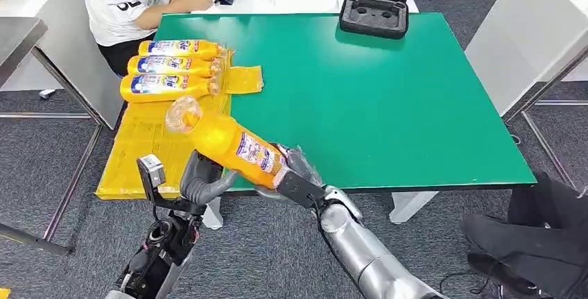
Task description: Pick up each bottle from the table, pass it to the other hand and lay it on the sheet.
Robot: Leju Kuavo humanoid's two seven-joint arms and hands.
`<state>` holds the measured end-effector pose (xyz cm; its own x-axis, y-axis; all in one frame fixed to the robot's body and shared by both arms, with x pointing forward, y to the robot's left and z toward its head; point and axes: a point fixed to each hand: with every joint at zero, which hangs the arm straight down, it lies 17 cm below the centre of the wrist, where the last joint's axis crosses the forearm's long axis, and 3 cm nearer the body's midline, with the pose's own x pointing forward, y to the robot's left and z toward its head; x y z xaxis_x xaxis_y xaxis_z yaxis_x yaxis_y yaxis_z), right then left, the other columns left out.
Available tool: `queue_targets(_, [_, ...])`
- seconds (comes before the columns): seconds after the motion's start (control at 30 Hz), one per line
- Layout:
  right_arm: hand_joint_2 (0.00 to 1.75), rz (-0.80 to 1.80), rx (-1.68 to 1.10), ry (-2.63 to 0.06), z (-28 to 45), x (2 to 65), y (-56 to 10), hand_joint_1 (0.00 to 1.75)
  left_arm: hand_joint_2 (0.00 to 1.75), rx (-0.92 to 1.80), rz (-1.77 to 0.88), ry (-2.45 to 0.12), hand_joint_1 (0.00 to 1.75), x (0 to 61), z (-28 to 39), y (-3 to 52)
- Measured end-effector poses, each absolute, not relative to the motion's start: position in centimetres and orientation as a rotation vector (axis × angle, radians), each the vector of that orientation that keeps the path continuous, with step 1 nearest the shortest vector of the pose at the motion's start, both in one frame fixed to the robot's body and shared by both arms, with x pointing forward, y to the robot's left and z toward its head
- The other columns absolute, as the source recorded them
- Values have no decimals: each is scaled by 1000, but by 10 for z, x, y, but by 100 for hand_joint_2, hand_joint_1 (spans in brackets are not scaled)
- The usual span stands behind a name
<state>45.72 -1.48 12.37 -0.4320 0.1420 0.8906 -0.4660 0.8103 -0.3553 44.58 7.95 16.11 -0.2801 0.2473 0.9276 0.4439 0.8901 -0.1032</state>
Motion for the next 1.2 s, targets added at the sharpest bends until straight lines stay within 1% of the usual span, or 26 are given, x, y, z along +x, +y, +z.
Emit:
queue_targets(0.3, [175,696,287,-1882,120,452,-7,171,175,-533,-258,-1864,0,441,160,70])
queue_targets(0.33, [175,697,290,-1880,120,452,-6,168,175,-534,-261,-1863,0,441,160,69])
queue_targets(0.47, [175,704,281,-1879,118,451,-4,168,175,-583,-259,-1852,0,437,161,64])
queue_targets(0.5, [175,707,274,-1878,118,451,-4,164,175,-598,-254,-1849,0,436,161,64])
queue_targets(0.53, [175,712,268,-1877,117,451,-4,164,175,-613,-249,-1845,0,435,162,63])
queue_targets(0.57, [175,714,267,-1876,116,451,-4,171,175,-624,-247,-1842,0,434,162,63])
queue_targets(0.6, [175,714,268,-1875,116,451,-3,166,175,-627,-246,-1842,0,434,162,63])
queue_targets(0.7, [175,713,296,-1865,115,448,2,166,175,-613,-254,-1847,0,435,162,62])
queue_targets(0.73, [175,713,304,-1862,115,447,4,162,175,-607,-256,-1848,0,435,162,63])
queue_targets(1.0, [175,719,326,-1849,113,445,10,164,175,-594,-256,-1852,0,436,162,64])
queue_targets(1.03, [175,720,326,-1848,113,445,10,161,175,-594,-256,-1852,0,436,162,64])
queue_targets(1.1, [175,721,327,-1847,113,445,11,162,175,-594,-256,-1852,0,436,162,64])
queue_targets(1.13, [175,722,328,-1846,113,445,11,159,175,-595,-255,-1852,0,436,162,64])
queue_targets(1.17, [175,724,328,-1845,113,445,12,152,175,-603,-253,-1852,5,435,162,64])
queue_targets(1.2, [175,730,327,-1844,112,445,12,150,175,-618,-246,-1852,52,435,163,63])
